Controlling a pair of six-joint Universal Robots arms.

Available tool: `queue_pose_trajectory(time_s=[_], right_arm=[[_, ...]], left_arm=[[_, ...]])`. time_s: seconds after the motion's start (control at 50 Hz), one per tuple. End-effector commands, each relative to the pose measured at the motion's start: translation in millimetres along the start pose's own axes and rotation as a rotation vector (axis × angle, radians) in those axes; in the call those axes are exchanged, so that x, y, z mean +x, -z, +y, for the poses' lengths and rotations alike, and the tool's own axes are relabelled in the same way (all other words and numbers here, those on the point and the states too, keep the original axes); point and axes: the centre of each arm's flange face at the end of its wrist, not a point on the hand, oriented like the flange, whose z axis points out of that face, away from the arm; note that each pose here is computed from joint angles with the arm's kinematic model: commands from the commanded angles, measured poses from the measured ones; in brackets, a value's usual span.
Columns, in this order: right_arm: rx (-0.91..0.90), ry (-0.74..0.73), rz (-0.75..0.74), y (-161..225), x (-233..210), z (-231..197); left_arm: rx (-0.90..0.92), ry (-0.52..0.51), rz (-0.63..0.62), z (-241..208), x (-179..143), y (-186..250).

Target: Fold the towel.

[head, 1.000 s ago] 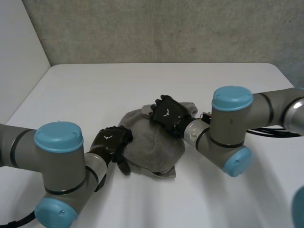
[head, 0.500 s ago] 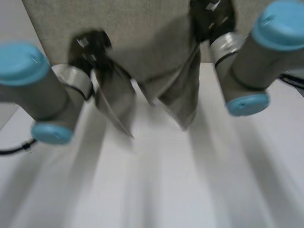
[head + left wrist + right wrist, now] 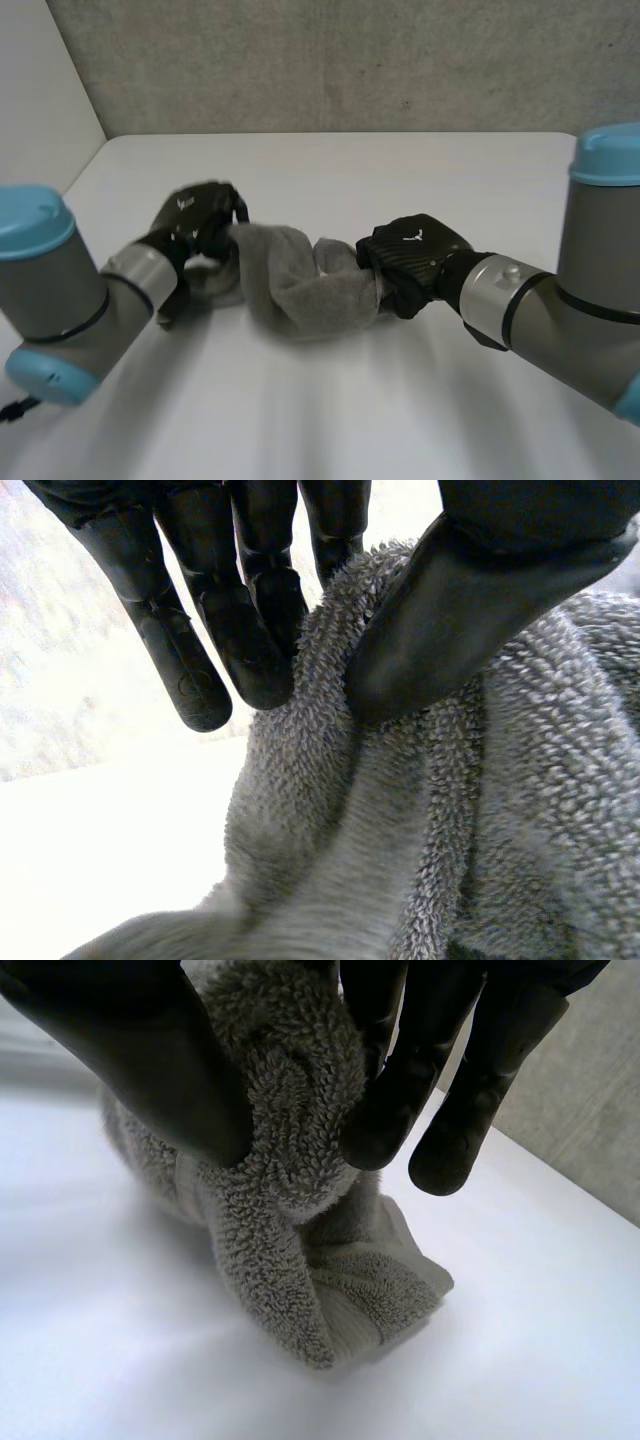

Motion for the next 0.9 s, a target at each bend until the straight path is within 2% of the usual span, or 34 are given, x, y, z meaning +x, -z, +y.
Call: queue_pose_trajectory(time_s=[0.02,0.08,0.16,0.24,0.28,0.3,0.34,0.38,0.42,0.54,0.6,0.72,0.82,0.9], right_arm=[[0.158,0.031,0.083,38,13,-44],[0.191,0.032,0.080,45,11,-52],[0.220,-0.059,0.035,48,5,-56],[0.190,-0.133,-0.038,41,-6,-45],[0.091,-0.157,-0.183,22,-41,-19],[0.090,-0.157,-0.183,22,-41,-19],[0.016,-0.138,-0.299,12,-80,-2],[-0.010,-0.134,-0.332,10,-92,5],[-0.029,-0.138,-0.335,7,-93,10],[-0.012,-0.141,-0.313,6,-86,6],[0.029,-0.153,-0.254,9,-65,-5],[0.080,-0.187,-0.107,10,-12,-15],[0.086,-0.178,-0.090,9,-6,-14],[0.085,-0.171,-0.089,-6,-5,-6]], left_arm=[[-0.002,0.014,0.018,-9,-15,19],[0.069,-0.002,-0.010,-33,-26,20],[0.166,-0.027,-0.037,-64,-40,13],[0.201,-0.035,-0.044,-75,-46,3],[0.194,-0.027,-0.051,-70,-53,-6],[0.181,-0.018,-0.056,-63,-60,-17],[0.167,-0.012,-0.061,-56,-65,-27],[0.149,-0.004,-0.064,-49,-69,-35],[0.115,0.009,-0.067,-35,-75,-45],[0.026,0.043,-0.075,-18,-72,-40],[0.015,0.047,-0.078,-18,-71,-35],[0.010,0.040,-0.101,-25,-68,-11],[0.025,0.036,-0.140,-35,-74,13],[0.034,0.023,-0.160,-37,-69,39]])
